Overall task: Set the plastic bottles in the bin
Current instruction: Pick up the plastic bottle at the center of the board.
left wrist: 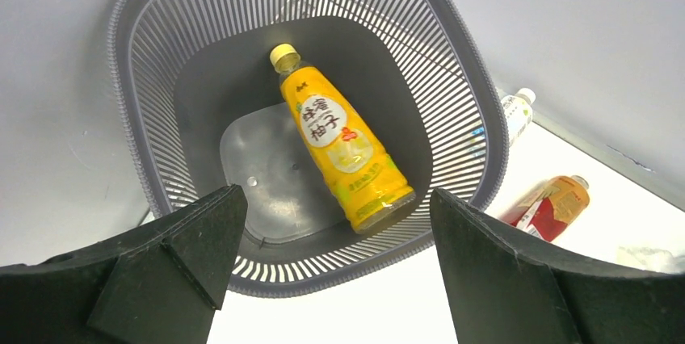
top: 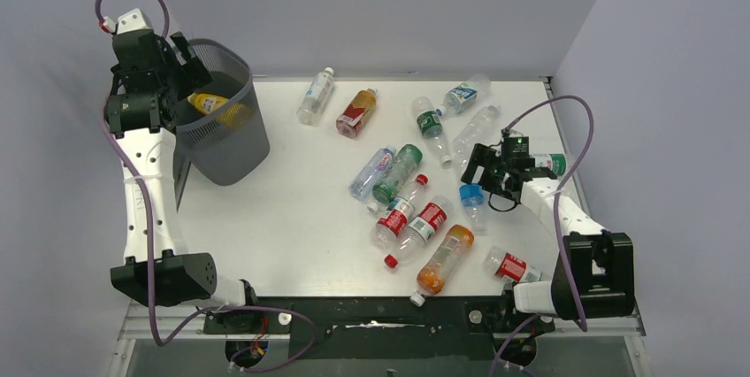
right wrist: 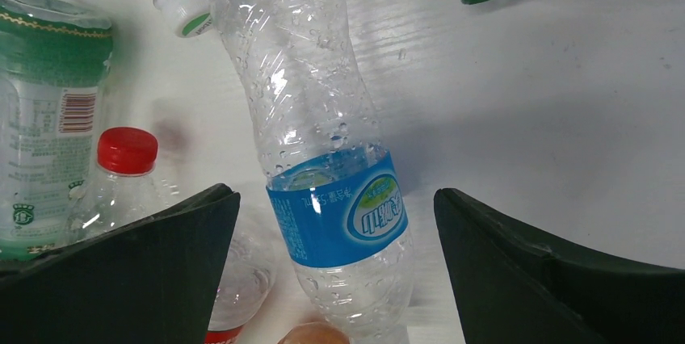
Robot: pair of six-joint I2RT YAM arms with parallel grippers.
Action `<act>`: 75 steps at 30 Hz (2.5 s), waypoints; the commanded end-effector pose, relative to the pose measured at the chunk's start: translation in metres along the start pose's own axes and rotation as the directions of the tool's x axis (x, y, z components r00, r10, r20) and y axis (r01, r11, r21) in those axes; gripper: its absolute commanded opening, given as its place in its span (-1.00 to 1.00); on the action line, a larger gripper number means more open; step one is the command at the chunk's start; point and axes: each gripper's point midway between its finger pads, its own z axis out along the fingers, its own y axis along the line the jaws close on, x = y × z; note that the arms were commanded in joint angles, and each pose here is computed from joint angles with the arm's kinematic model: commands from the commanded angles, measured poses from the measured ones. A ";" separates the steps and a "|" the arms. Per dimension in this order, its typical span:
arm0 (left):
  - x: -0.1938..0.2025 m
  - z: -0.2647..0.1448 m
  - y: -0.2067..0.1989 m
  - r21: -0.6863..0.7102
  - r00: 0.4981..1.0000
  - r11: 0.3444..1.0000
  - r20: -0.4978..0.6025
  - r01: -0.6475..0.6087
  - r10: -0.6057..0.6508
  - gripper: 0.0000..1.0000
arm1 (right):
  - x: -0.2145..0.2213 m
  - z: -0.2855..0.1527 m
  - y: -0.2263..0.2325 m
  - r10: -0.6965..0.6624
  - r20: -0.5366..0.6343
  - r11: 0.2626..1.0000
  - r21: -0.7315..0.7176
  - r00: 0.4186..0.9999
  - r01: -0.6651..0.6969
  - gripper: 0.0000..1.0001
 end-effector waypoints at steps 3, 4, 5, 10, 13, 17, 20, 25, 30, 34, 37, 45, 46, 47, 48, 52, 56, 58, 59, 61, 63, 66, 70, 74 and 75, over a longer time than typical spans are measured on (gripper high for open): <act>-0.007 -0.012 -0.009 0.065 0.999 0.998 0.037 0.009 -0.012 0.69 | -0.022 0.007 0.009 -0.060 0.059 0.998 -0.001 0.996 0.061 0.95; -0.006 -0.012 -0.009 0.065 0.999 0.998 0.035 0.009 -0.011 0.69 | -0.021 0.008 0.009 -0.065 0.054 0.998 0.004 0.996 0.065 0.94; -0.004 -0.011 -0.008 0.065 0.999 0.998 0.031 0.009 -0.011 0.69 | -0.021 0.010 0.008 -0.070 0.050 0.998 0.011 0.996 0.069 0.94; 0.015 0.003 -0.006 0.054 1.000 0.999 -0.014 0.006 -0.005 0.69 | -0.015 0.017 0.003 -0.084 0.031 0.996 0.038 0.996 0.083 0.95; 0.027 0.014 -0.004 0.043 0.999 0.999 -0.043 0.010 -0.009 0.69 | -0.011 0.022 0.001 -0.087 0.017 0.995 0.042 0.996 0.086 0.95; 0.037 0.019 -0.003 0.040 0.998 0.999 -0.053 0.019 -0.017 0.69 | -0.006 0.027 0.002 -0.094 -0.001 0.995 0.038 0.996 0.094 0.90; 0.048 0.027 0.002 0.020 0.997 1.000 -0.077 0.014 -0.012 0.69 | -0.004 0.030 0.003 -0.100 -0.006 0.995 0.031 0.995 0.100 0.83; 0.065 0.040 0.009 -0.016 0.994 1.000 -0.112 -0.002 0.000 0.69 | 0.001 0.035 0.006 -0.109 -0.018 0.994 0.020 0.994 0.109 0.70; 0.077 0.054 0.014 -0.050 0.990 0.999 -0.144 -0.009 0.001 0.69 | 0.003 0.037 0.010 -0.115 -0.020 0.993 0.004 0.993 0.115 0.42; 0.083 0.061 0.012 -0.053 0.987 0.999 -0.158 -0.003 -0.006 0.69 | 0.001 0.034 0.010 -0.122 -0.012 0.992 0.001 0.992 0.122 0.09; 0.077 0.057 0.006 -0.040 0.990 0.999 -0.139 0.003 -0.009 0.69 | -0.003 0.029 0.013 -0.130 0.004 0.991 -0.008 0.991 0.130 -0.09; 0.057 0.031 -0.026 0.083 0.995 0.996 -0.102 0.015 -0.006 0.69 | -0.023 0.009 0.023 -0.136 0.063 0.990 -0.027 0.989 0.138 -0.22; 0.055 0.025 -0.034 0.118 0.995 0.993 -0.102 0.017 -0.005 0.69 | -0.027 0.006 0.024 -0.136 0.073 0.990 -0.030 0.988 0.138 -0.22; 0.055 0.020 -0.043 0.156 0.995 0.988 -0.103 0.018 -0.002 0.69 | -0.029 0.002 0.026 -0.134 0.081 0.990 -0.034 0.988 0.137 -0.22; 0.055 0.014 -0.052 0.198 0.995 0.980 -0.104 0.018 0.003 0.70 | -0.032 -0.002 0.028 -0.133 0.090 0.990 -0.038 0.987 0.137 -0.22; 0.061 -0.013 -0.091 0.366 0.993 0.930 -0.116 0.022 0.022 0.70 | -0.046 -0.020 0.036 -0.131 0.133 0.988 -0.062 0.982 0.140 -0.21; 0.072 -0.036 -0.124 0.505 0.986 0.861 -0.166 0.062 0.026 0.70 | -0.058 -0.039 0.050 -0.127 0.178 0.982 -0.113 0.976 0.149 -0.21; 0.080 -0.047 -0.139 0.565 0.982 0.821 -0.186 0.077 0.037 0.70 | -0.065 -0.049 0.059 -0.125 0.203 0.976 -0.151 0.971 0.157 -0.21; 0.083 -0.051 -0.145 0.588 0.980 0.804 -0.194 0.090 0.032 0.70 | -0.068 -0.054 0.064 -0.126 0.212 0.971 -0.172 0.969 0.164 -0.21; 0.088 -0.061 -0.155 0.645 0.979 0.755 -0.202 0.116 0.023 0.70 | -0.075 -0.066 0.073 -0.123 0.232 0.963 -0.206 0.965 0.172 -0.20; 0.092 -0.068 -0.162 0.682 0.980 0.718 -0.200 0.138 0.002 0.70 | -0.081 -0.079 0.082 -0.125 0.249 0.953 -0.238 0.960 0.186 -0.19; 0.096 -0.075 -0.168 0.715 0.978 0.679 -0.210 0.164 -0.016 0.70 | -0.093 -0.103 0.097 -0.118 0.300 0.930 -0.300 0.946 0.211 -0.18; 0.104 -0.081 -0.179 0.737 0.973 0.653 -0.231 0.175 0.000 0.70 | -0.100 -0.133 0.120 -0.105 0.353 0.878 -0.406 0.930 0.253 -0.16; 0.109 -0.092 -0.192 0.764 0.970 0.616 -0.242 0.191 0.000 0.70 | -0.104 -0.158 0.141 -0.091 0.386 0.816 -0.499 0.918 0.290 -0.16; 0.110 -0.096 -0.196 0.773 0.970 0.604 -0.243 0.194 0.000 0.70 | -0.106 -0.164 0.146 -0.086 0.398 0.798 -0.521 0.913 0.302 -0.15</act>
